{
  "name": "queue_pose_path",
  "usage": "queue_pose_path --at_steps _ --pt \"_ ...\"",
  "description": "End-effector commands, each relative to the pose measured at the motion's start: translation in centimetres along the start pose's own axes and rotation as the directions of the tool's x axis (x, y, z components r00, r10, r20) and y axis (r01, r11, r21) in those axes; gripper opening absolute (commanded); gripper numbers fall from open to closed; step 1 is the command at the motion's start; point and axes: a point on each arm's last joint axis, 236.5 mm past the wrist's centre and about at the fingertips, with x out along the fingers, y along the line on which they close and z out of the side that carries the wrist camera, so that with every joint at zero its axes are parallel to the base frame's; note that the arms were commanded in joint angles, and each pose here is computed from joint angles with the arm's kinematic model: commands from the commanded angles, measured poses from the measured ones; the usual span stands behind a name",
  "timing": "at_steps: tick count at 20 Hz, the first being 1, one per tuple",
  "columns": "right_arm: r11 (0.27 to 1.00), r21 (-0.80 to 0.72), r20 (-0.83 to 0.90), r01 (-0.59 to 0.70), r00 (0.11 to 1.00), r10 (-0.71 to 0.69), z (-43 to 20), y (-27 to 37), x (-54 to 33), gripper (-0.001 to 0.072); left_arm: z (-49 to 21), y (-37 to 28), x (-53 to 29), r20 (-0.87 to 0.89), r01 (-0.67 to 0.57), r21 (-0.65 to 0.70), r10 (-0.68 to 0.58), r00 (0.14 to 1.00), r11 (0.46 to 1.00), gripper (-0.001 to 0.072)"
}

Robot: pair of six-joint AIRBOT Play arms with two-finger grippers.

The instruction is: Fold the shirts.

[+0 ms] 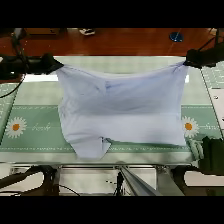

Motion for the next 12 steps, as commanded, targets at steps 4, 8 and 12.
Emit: queue_pose_path --at_steps 4,8,12 --pt "0.999 0.038 0.089 0.024 0.996 -0.027 2.2 -2.2 5.2 0.0020 0.8 4.8 5.6 0.075 -0.112 0.079 0.106 0.992 0.991 0.0023" --pt "0.998 0.062 -0.007 0.024 1.000 -0.023 -0.4 -3.3 8.9 0.0020 -1.7 6.1 8.8 0.008 -0.117 0.062 0.117 0.993 0.991 0.0023" --pt "0.998 0.065 -0.067 0.024 0.998 -0.020 -2.1 -3.9 10.8 0.0019 -4.3 7.7 11.2 -0.065 -0.123 0.035 0.125 0.990 0.992 0.0023"
